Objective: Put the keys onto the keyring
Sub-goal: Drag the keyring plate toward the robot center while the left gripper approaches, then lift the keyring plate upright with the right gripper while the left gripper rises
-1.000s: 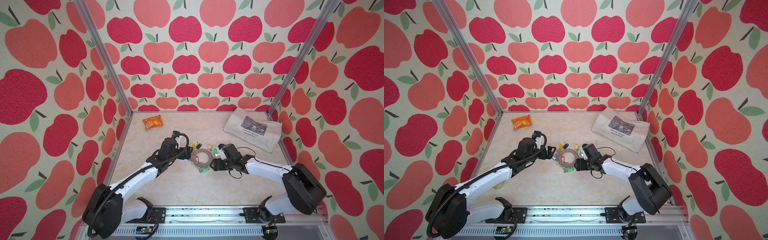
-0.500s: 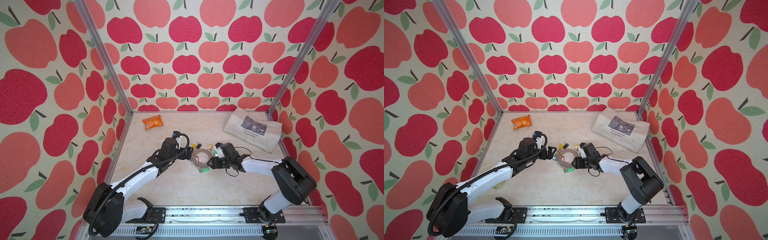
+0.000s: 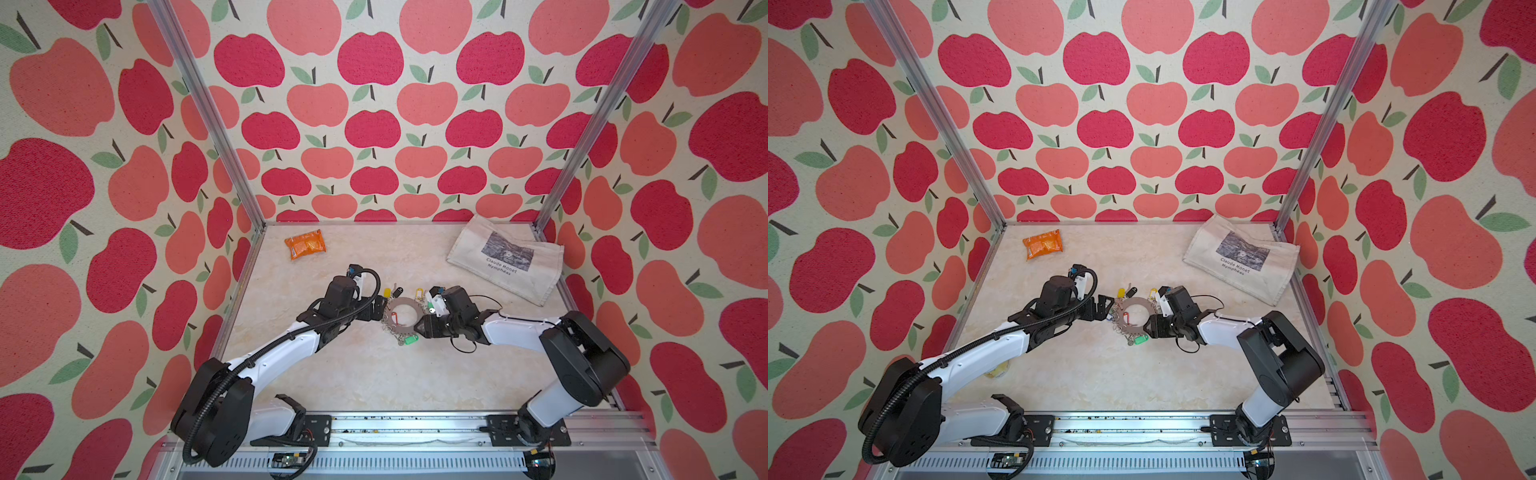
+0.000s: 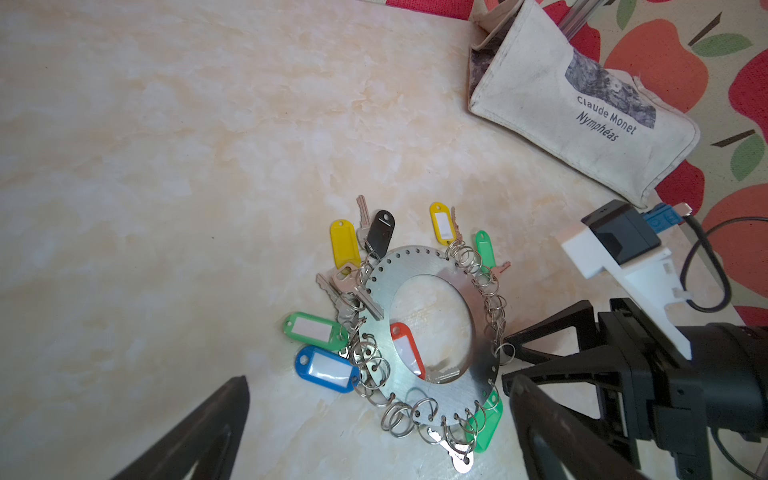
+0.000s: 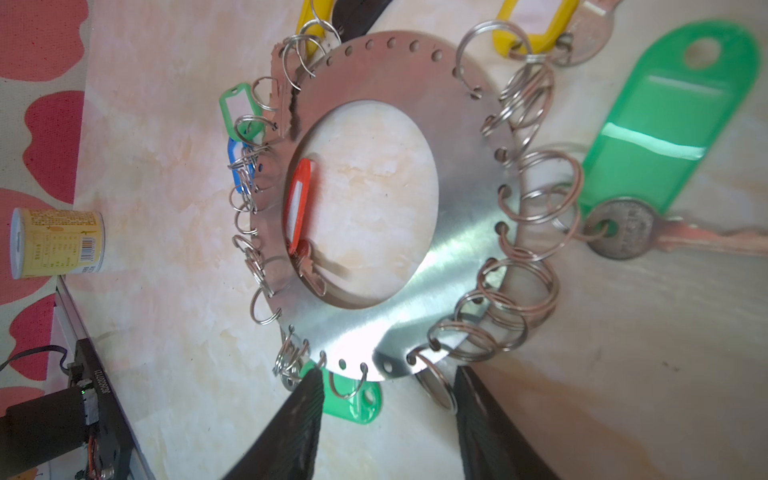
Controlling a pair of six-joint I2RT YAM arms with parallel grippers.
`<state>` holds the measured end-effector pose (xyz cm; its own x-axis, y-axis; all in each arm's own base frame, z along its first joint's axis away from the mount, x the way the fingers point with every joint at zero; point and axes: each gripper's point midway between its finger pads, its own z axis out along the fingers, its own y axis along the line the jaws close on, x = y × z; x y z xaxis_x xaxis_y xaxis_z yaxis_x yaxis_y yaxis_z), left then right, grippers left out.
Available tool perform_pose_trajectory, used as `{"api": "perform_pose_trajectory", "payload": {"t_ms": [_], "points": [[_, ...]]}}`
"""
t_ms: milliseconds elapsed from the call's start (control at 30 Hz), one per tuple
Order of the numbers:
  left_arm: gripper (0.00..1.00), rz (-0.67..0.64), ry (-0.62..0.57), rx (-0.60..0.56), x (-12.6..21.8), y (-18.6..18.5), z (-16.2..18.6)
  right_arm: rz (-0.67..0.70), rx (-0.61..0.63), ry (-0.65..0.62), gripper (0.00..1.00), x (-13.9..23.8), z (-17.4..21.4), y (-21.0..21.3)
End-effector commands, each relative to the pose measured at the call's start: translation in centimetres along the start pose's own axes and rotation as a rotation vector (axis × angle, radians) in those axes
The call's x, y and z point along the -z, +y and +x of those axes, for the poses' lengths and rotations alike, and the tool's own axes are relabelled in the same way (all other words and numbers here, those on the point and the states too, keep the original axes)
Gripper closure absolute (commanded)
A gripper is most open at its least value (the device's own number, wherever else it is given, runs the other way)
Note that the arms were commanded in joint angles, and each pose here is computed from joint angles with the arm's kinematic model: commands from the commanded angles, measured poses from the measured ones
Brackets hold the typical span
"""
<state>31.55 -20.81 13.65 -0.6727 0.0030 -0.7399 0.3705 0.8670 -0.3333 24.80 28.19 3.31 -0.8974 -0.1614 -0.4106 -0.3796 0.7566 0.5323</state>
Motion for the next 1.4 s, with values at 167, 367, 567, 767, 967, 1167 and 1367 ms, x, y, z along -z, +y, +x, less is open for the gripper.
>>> {"api": "perform_pose_trajectory", "payload": {"t_ms": [167, 367, 567, 767, 967, 1167, 1367], "points": [[0.01, 0.011, -0.012, 0.012, 0.1, -0.4, -0.5, 0.037, -0.026, 0.053, 0.52, 0.1, 1.9, -1.5], [0.01, 0.008, -0.013, 0.016, 0.1, -0.4, -0.4, 0.057, -0.019, 0.036, 0.56, 0.5, 1.7, -1.7], [0.01, 0.004, -0.019, 0.018, 0.3, -0.3, -0.5, 0.070, -0.007, 0.035, 0.66, 0.5, 1.4, -1.9], [0.01, -0.001, -0.021, 0.018, 0.5, -0.2, -0.5, 0.077, 0.002, 0.032, 0.77, 0.4, 1.1, -2.0], [0.01, -0.005, -0.030, 0.017, 0.8, -0.2, -0.7, 0.075, 0.010, 0.026, 0.93, 0.6, 0.9, -1.8], [0.01, 0.006, -0.053, 0.015, 1.5, -0.6, -1.5, 0.049, 0.055, -0.002, 1.00, 2.1, 0.0, -0.4], [0.01, 0.063, -0.068, -0.010, 3.0, -2.2, -3.0, 0.027, 0.214, -0.048, 1.00, 6.2, -1.7, 3.1]]}}
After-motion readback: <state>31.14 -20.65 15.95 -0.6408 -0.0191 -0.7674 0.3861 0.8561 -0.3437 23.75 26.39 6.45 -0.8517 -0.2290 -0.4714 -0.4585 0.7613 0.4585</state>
